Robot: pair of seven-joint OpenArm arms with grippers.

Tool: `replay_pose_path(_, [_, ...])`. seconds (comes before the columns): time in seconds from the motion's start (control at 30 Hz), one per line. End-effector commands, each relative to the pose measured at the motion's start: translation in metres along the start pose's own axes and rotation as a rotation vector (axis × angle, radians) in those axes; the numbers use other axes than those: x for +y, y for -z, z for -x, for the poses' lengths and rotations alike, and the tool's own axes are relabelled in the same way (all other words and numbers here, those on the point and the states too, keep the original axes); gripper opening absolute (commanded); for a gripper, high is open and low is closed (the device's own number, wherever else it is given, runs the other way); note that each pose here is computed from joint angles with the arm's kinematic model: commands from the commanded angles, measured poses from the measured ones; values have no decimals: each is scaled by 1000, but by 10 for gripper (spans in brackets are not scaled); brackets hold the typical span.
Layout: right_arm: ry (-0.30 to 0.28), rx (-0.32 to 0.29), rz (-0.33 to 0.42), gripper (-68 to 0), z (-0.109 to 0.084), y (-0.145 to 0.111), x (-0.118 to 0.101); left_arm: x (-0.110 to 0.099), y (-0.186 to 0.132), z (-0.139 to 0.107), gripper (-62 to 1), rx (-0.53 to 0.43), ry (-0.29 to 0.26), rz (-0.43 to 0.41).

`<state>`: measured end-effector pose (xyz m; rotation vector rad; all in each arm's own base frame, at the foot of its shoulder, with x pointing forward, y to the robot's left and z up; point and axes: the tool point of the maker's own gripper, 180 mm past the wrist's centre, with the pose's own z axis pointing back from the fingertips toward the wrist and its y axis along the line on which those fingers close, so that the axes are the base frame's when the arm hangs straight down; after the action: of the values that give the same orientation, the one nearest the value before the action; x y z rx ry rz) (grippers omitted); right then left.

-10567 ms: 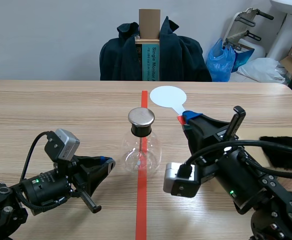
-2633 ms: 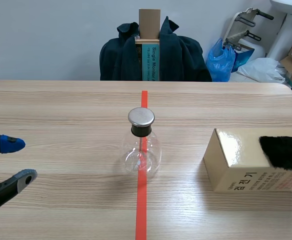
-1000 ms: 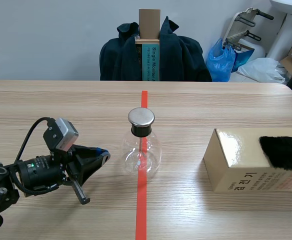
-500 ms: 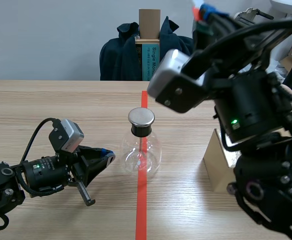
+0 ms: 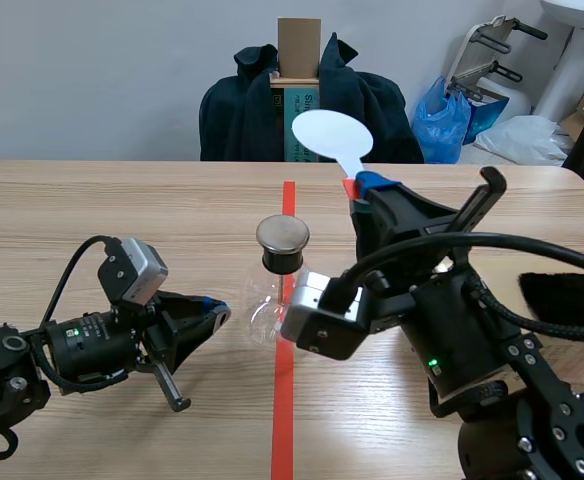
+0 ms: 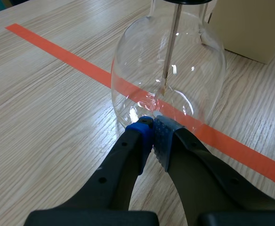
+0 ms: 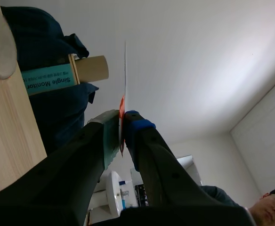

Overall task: Do the electroscope experiment.
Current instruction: 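Bring the plate to the electroscope and point at the metal foil, then move the plate toward and away from the electroscope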

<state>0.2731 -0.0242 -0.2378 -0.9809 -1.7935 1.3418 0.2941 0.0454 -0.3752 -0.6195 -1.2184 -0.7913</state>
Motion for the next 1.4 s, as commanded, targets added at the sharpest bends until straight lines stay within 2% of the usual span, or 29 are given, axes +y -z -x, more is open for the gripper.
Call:
replay_pose_path(0.0, [-11, -6, 53, -669, 3, 2, -11, 2, 5, -14, -581, -44, 12, 1])
replay_pose_path(0.2, [-37, 6, -62, -669, 12, -7, 20, 2, 5, -14, -581, -44, 11, 1])
replay_pose_path(0.3, [-43, 8, -81, -669, 14, -9, 26, 2, 5, -14, -581, -44, 11, 1])
replay_pose_path(0.47, [-39, -1, -94, -669, 11, -12, 31, 2, 5, -14, -581, -44, 11, 1])
replay_pose_path(0.63, [-23, -33, -106, -669, -1, -14, 34, 2, 5, -14, -581, -44, 12, 1])
replay_pose_path(0.93, [-22, -175, -116, -669, -32, -19, 38, 2, 4, -14, -582, -44, 11, 1])
replay_pose_path(1.03, [-26, -200, -116, -669, -37, -20, 38, 2, 4, -14, -582, -44, 11, 1])
replay_pose_path(1.37, [-27, -192, -116, -669, -35, -20, 38, 2, 4, -14, -582, -44, 11, 1])
